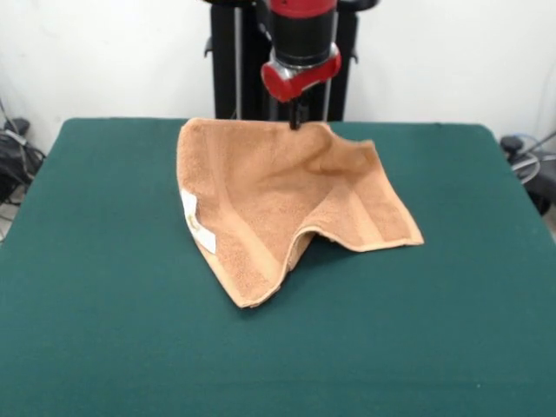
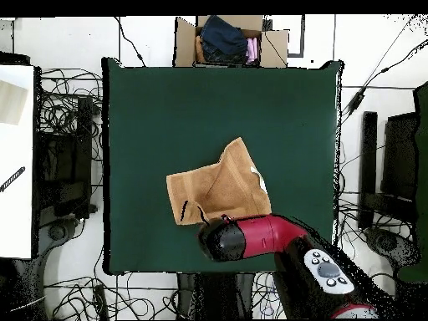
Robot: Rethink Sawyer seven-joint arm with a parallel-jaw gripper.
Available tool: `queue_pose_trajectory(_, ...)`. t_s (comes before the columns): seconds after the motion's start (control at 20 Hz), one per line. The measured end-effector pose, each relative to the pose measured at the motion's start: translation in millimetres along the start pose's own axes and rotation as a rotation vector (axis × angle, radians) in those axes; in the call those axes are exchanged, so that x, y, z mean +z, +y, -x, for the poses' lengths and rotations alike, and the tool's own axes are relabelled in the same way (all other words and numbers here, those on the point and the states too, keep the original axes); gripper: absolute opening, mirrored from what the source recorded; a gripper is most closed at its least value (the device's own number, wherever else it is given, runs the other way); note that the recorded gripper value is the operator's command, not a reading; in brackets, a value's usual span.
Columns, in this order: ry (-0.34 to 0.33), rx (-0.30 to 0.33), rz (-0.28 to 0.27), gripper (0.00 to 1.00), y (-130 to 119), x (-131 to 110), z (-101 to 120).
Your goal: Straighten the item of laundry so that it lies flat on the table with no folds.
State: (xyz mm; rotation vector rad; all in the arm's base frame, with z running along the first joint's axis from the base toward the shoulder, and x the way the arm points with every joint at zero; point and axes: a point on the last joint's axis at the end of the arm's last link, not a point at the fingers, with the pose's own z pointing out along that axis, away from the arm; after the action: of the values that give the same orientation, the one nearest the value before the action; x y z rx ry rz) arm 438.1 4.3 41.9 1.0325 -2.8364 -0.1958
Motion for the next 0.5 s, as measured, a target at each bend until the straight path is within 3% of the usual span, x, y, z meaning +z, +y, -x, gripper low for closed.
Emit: queue_pose_trajectory(0.5,-0.018,0.043,-0.035,0.00,22,-3,-38)
